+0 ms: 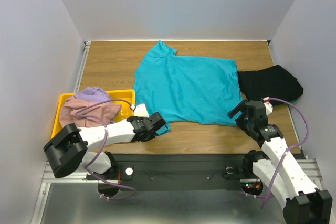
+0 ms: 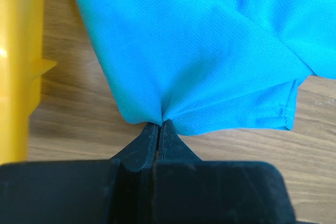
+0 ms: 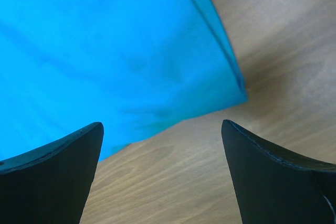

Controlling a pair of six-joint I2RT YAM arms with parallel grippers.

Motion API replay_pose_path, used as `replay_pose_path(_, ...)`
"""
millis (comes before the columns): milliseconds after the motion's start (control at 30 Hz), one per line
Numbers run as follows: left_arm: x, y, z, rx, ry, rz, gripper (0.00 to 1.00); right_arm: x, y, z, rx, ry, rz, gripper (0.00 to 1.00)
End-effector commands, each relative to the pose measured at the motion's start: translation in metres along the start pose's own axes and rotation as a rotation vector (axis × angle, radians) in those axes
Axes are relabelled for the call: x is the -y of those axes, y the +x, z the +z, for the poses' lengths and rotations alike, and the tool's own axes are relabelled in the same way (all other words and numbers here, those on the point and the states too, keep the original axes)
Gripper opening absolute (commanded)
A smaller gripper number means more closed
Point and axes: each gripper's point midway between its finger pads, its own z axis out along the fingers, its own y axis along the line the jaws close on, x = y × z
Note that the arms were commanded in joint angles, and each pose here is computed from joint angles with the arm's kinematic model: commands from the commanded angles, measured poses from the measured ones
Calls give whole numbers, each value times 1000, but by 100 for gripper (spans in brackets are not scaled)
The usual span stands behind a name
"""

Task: Fold and stack the t-shirts
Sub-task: Flatten the tshirt out, then fold the tshirt

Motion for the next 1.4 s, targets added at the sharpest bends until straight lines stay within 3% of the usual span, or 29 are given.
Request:
replay_pose_path(0,-14,-4,-7,25,-9,19,0,24,17,9,-32,105,61,100)
replay_pose_path(67,-8,-5,-11,24,23,18,0,31,15,12,-11,138,74,100)
replay_pose_path(300,-4,-4,-18,6,69,39,0,42,16,18,22,174,87,77)
replay_pose_path(367,-6,-4,-19,7,71,41,0,39,12,20,40,160,89,65)
replay_pose_path(400,-7,-5,-19,16,73,41,0,37,10,20,47,153,82,51)
replay_pose_path(433,-11,-5,-18,18,58,34,0,37,9,20,49,149,80,48)
replay_pose_path(600,-12,-4,-20,14,73,22,0,37,12,25,35,157,75,46)
replay_pose_path(700,-11,-6,-19,27,80,20,0,33,11,25,41,132,64,27)
replay_pose_path(767,-12,-9,-21,36,68,22,0,31,9,23,45,117,62,21)
replay_pose_path(833,-11,-11,-23,44,71,22,0,29,9,22,46,102,58,0)
replay_pose_path(1200,30,-34,-50,86,236,66,0,10,2,14,34,30,-10,0)
replay_pose_path(1367,54,-66,-53,130,294,46,0,-1,-10,15,50,27,-32,0)
